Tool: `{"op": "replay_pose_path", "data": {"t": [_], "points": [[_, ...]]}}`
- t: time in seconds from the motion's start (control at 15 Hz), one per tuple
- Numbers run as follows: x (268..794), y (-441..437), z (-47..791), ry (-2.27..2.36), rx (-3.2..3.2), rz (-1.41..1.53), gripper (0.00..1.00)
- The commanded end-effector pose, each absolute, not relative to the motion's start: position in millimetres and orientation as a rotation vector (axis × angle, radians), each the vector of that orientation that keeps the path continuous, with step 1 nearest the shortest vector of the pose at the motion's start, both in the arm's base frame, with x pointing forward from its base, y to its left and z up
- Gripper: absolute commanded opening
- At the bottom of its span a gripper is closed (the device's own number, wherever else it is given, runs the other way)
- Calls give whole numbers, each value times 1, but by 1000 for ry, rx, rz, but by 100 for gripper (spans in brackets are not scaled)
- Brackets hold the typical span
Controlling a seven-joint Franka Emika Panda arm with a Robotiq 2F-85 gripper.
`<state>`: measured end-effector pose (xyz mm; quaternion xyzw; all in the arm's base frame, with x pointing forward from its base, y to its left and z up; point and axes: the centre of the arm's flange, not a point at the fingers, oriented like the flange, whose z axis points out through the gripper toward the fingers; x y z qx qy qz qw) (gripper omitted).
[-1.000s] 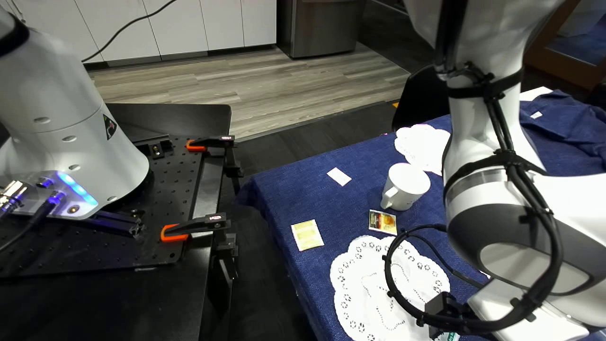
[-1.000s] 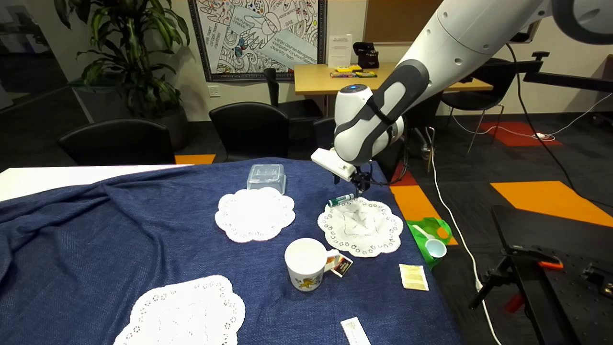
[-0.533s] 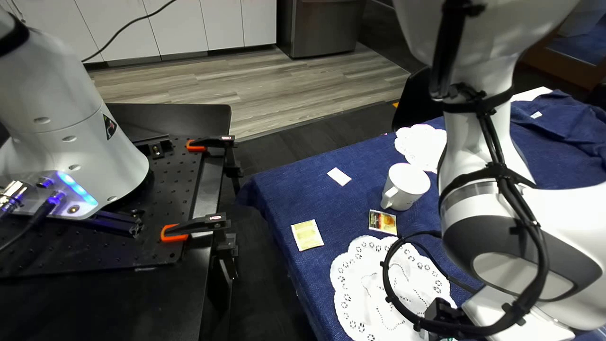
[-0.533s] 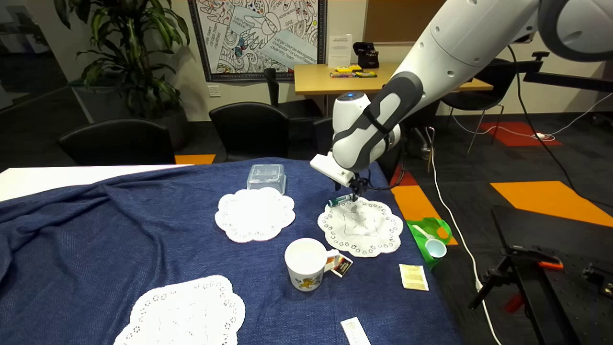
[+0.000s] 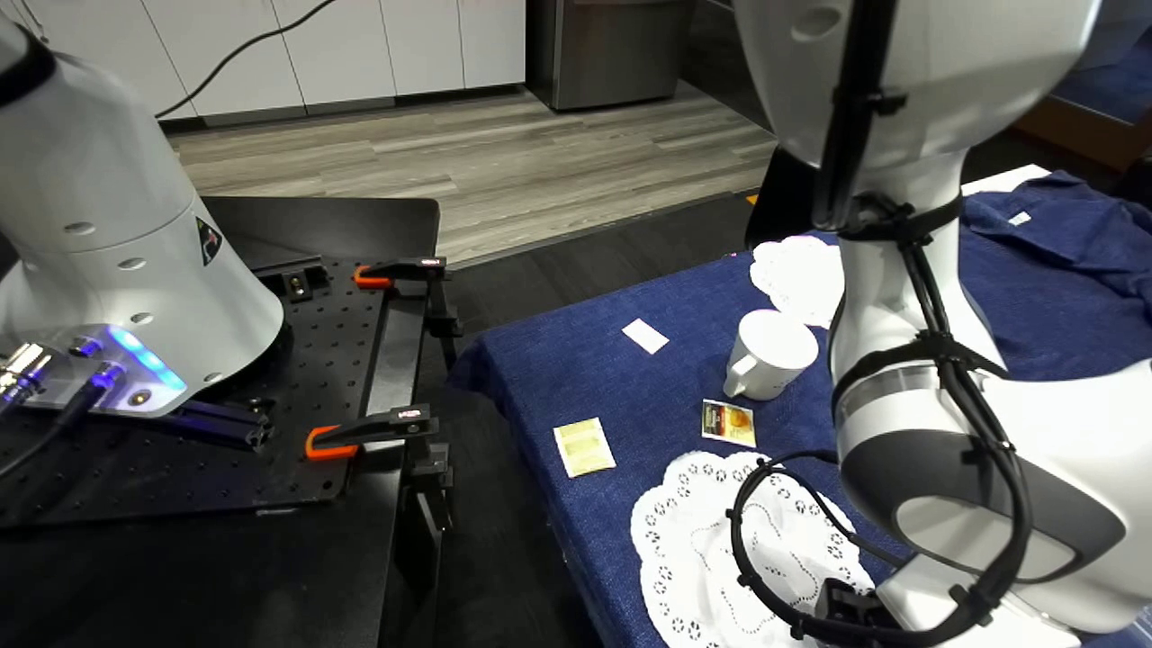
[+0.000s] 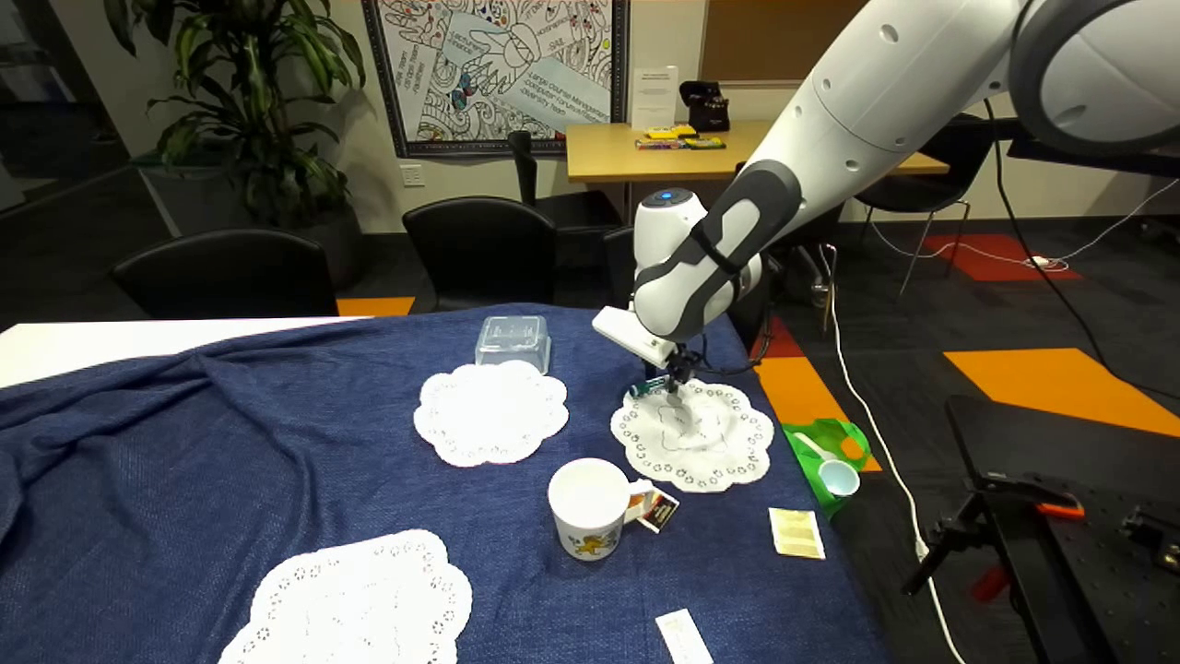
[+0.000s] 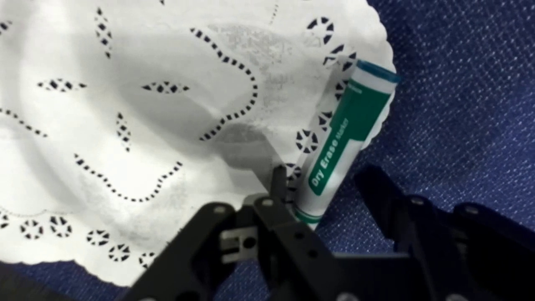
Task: Pick up the green marker from the table and put it inside the mug
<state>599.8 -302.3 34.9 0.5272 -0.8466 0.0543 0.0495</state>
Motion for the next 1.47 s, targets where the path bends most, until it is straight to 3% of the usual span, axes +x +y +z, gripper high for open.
{"op": "replay_pose_path", "data": {"t": [0.0,0.2,0.33,0.8,1.27,1.33,1.4], "points": [[606,-304,38,-2599,1600,160,20],[601,-299,45,-2602,1606,168,0],[594,-292,53,-2594,1616,154,5],[560,-259,90,-2559,1639,171,5],[564,-259,119,-2572,1637,177,5],[564,-260,120,-2570,1638,170,38],[564,-260,121,-2571,1641,172,47]]}}
